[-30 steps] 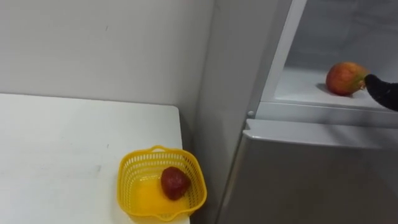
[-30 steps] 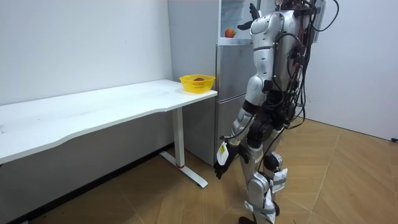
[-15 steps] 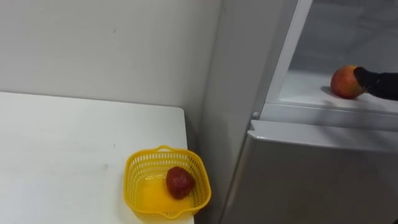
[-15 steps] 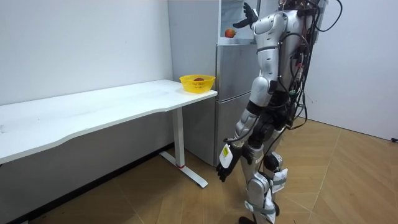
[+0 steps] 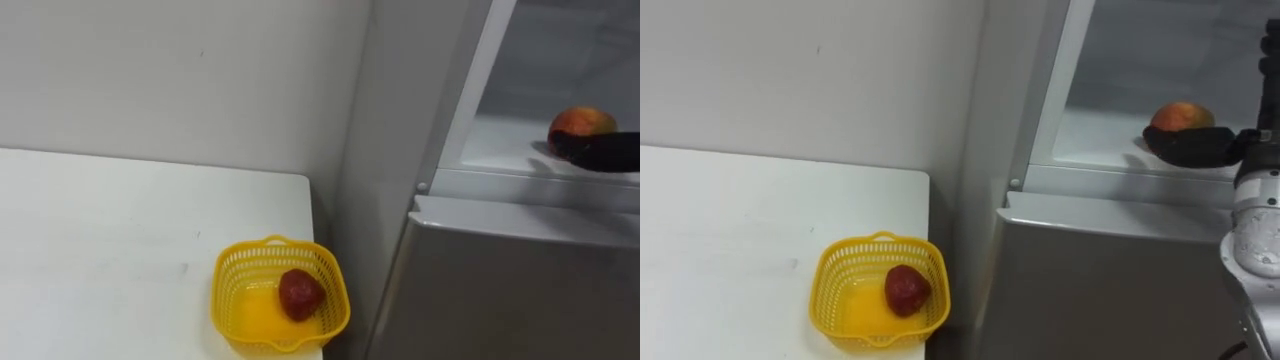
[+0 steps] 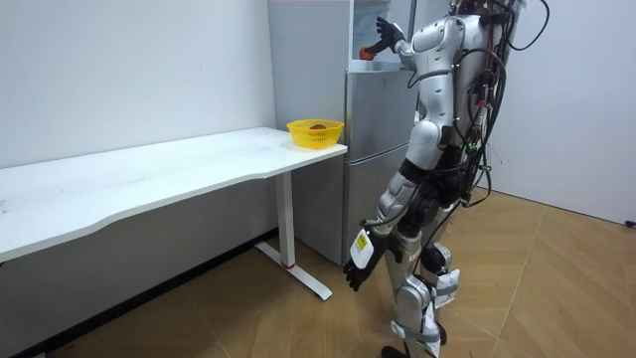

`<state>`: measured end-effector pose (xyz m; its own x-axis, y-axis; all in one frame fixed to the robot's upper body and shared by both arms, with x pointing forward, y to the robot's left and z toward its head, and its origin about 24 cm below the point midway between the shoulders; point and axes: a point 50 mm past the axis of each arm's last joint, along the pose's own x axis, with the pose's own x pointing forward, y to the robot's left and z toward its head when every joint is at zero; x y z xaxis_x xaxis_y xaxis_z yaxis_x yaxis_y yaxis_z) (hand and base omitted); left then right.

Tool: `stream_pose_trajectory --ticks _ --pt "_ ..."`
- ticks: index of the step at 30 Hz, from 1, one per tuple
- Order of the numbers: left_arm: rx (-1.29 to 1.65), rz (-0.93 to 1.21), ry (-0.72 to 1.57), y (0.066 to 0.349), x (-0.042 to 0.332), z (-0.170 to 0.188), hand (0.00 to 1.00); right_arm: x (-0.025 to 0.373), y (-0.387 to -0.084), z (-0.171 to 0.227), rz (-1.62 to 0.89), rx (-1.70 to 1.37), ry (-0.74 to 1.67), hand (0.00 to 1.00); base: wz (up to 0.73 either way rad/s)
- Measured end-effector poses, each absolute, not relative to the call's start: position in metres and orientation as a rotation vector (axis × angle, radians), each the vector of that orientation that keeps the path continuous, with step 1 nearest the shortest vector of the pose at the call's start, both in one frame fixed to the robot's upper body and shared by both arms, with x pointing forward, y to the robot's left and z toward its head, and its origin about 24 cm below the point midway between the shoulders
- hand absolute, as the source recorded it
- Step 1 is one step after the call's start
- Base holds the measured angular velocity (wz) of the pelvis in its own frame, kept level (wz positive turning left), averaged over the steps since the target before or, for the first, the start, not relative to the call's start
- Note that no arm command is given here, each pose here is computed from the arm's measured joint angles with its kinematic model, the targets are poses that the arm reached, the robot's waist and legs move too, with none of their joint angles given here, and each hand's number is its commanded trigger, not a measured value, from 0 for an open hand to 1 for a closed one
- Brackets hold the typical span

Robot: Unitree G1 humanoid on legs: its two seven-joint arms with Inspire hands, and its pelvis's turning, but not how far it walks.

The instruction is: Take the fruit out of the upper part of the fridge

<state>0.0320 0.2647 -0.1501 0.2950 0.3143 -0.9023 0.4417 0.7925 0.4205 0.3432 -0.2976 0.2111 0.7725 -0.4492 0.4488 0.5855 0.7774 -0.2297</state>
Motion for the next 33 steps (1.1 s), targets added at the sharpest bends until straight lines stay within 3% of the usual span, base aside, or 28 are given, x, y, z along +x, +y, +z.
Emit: stream_pose_trajectory --ticks 33 --pt "0.699 -0.105 1.354 0.271 0.033 -0.15 0.0 0.357 -0.33 0.19 -0.529 -0.345 -0.142 0.0 0.01"
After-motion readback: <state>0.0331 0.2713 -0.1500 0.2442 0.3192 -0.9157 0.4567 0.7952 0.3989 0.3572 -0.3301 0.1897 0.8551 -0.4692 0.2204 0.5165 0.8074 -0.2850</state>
